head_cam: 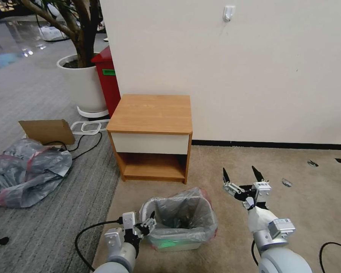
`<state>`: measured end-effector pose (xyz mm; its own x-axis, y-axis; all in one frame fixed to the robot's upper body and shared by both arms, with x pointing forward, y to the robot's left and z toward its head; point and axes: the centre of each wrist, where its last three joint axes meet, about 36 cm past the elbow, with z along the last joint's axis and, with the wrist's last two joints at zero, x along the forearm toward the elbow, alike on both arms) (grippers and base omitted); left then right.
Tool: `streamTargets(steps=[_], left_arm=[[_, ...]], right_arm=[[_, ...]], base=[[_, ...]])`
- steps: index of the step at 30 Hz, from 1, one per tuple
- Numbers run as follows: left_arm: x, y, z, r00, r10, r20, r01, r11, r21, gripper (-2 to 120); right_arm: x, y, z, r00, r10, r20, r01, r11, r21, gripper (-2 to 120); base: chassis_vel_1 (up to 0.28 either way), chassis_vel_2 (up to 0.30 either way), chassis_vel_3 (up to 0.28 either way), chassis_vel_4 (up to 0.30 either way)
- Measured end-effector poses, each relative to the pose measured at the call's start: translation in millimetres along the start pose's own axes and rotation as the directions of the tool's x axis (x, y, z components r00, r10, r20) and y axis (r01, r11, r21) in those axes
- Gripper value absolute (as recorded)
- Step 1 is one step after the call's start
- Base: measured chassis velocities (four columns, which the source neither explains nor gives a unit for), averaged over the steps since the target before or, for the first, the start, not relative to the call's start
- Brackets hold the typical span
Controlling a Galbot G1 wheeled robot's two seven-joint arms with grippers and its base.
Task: Pick up the garbage bag from the table and place it over the trash can.
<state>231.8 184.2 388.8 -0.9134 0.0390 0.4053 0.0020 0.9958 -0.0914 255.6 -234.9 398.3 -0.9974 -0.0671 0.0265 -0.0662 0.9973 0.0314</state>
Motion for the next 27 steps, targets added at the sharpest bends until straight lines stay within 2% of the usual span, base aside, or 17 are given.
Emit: streamTargets(steps=[2, 3, 4, 5, 7, 8, 10, 13, 27], left_arm=[[2, 16.7, 3.3, 0.986, 0.004, 0.168, 0.012, 0.996, -0.094, 99], [4, 23.1, 3.3, 0.977, 0.015, 0.212, 0.014, 0.991, -0.131, 99], [12, 34.4, 1.7, 0.96, 0.019, 0.278, 0.036, 0.981, -0.191, 100], [12, 34.4, 1.7, 0.96, 0.019, 0.278, 0.036, 0.981, -0.191, 100], [25, 51.3, 2.5, 0.938, 0.006, 0.347, 0.087, 0.964, -0.253, 100], [25, 51.3, 2.5, 0.938, 0.006, 0.347, 0.087, 0.964, -0.253, 100], [40, 69.4, 3.8, 0.924, 0.012, 0.383, 0.113, 0.947, -0.302, 100], [52, 77.8, 7.2, 0.922, 0.024, 0.386, 0.111, 0.939, -0.325, 100], [53, 77.8, 7.7, 0.924, 0.026, 0.382, 0.106, 0.941, -0.32, 100]], right_arm=[[9, -2, 9, 1.0, 0.024, -0.001, -0.024, 1.0, -0.014, 100], [13, -3, 13, 0.999, 0.038, 0.002, -0.038, 0.999, -0.017, 100], [21, -2, 20, 0.998, 0.069, 0.005, -0.069, 0.997, -0.02, 100], [21, -2, 20, 0.998, 0.069, 0.005, -0.069, 0.997, -0.02, 100], [31, -2, 27, 0.992, 0.122, 0.015, -0.122, 0.992, -0.014, 100], [31, -2, 27, 0.992, 0.122, 0.015, -0.122, 0.992, -0.014, 100], [38, -2, 37, 0.987, 0.159, 0.031, -0.159, 0.987, 0.007, 100], [42, -3, 46, 0.985, 0.169, 0.034, -0.17, 0.985, 0.04, 100], [42, -2, 51, 0.99, 0.14, 0.009, -0.14, 0.988, 0.059, 100]], base=[[0.0, 0.0, 0.0, 0.0], [0.0, 0.0, 0.0, 0.0], [0.0, 0.0, 0.0, 0.0], [0.0, 0.0, 0.0, 0.0], [0.0, 0.0, 0.0, 0.0], [0.0, 0.0, 0.0, 0.0], [0.0, 0.0, 0.0, 0.0], [0.0, 0.0, 0.0, 0.0], [0.0, 0.0, 0.0, 0.0]])
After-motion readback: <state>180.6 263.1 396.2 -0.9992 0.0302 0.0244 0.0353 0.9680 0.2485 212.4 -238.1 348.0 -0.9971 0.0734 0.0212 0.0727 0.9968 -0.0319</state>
